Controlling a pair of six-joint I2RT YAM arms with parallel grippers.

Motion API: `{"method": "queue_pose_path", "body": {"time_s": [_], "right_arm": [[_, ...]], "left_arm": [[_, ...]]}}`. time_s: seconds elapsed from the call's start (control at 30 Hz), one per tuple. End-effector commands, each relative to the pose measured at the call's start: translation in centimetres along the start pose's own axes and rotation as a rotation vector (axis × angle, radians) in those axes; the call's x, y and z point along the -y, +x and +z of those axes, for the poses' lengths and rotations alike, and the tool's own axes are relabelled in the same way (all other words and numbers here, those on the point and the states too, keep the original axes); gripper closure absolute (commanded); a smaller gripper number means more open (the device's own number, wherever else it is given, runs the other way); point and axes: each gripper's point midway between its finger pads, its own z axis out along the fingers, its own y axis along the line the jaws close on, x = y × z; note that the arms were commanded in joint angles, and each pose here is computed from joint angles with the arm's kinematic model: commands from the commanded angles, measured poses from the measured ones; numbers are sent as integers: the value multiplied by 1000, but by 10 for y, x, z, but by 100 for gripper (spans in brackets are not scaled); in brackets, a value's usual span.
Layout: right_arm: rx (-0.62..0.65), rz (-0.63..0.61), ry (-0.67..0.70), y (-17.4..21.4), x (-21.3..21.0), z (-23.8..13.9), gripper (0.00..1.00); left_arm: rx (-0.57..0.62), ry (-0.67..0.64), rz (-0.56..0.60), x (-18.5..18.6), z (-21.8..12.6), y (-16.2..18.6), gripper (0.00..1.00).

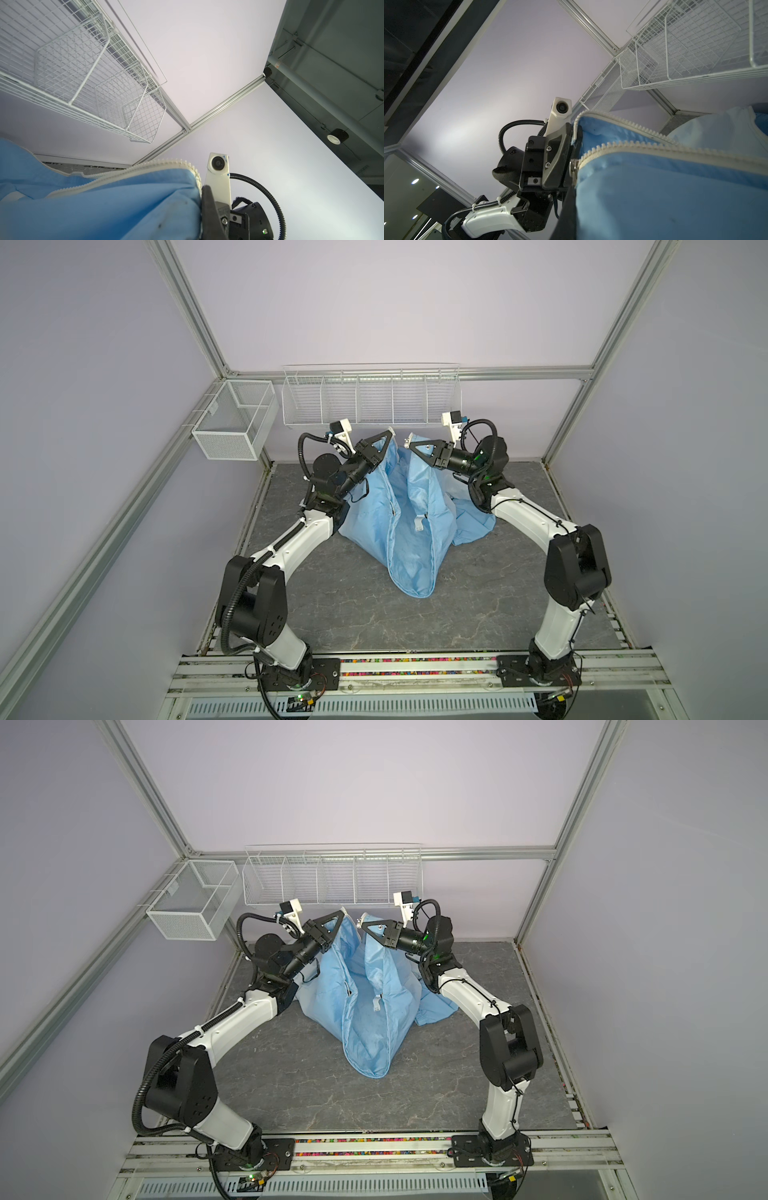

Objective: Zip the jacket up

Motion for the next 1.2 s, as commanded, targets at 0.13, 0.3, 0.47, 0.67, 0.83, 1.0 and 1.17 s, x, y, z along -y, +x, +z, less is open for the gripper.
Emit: {"method": "queue_pose_path", "body": {"time_s": [0.13, 0.3, 0.47, 0.67, 0.83, 1.0, 1.17], "right_arm": [[31, -109, -116, -12, -50, 5, 93], [67, -74, -186, -21, -68, 2, 93], [60, -52, -196, -24, -74, 2, 93], [51, -10, -222, -25, -83, 0, 93], [34, 20, -253, -23, -89, -4, 93], [22, 38, -261, -21, -89, -5, 93], [2, 49, -260, -17, -88, -5, 93]], "left_arm": [[5, 78, -17, 16, -4, 4, 100], [12, 161, -7, 44, -9, 3, 100], [12, 238, -43, 60, -12, 2, 100], [-23, 254, -67, 65, -13, 7, 100], [-65, 270, -85, 69, -14, 13, 100], [-63, 291, -91, 76, -15, 11, 100], [-51, 327, -99, 86, -14, 4, 100]]}}
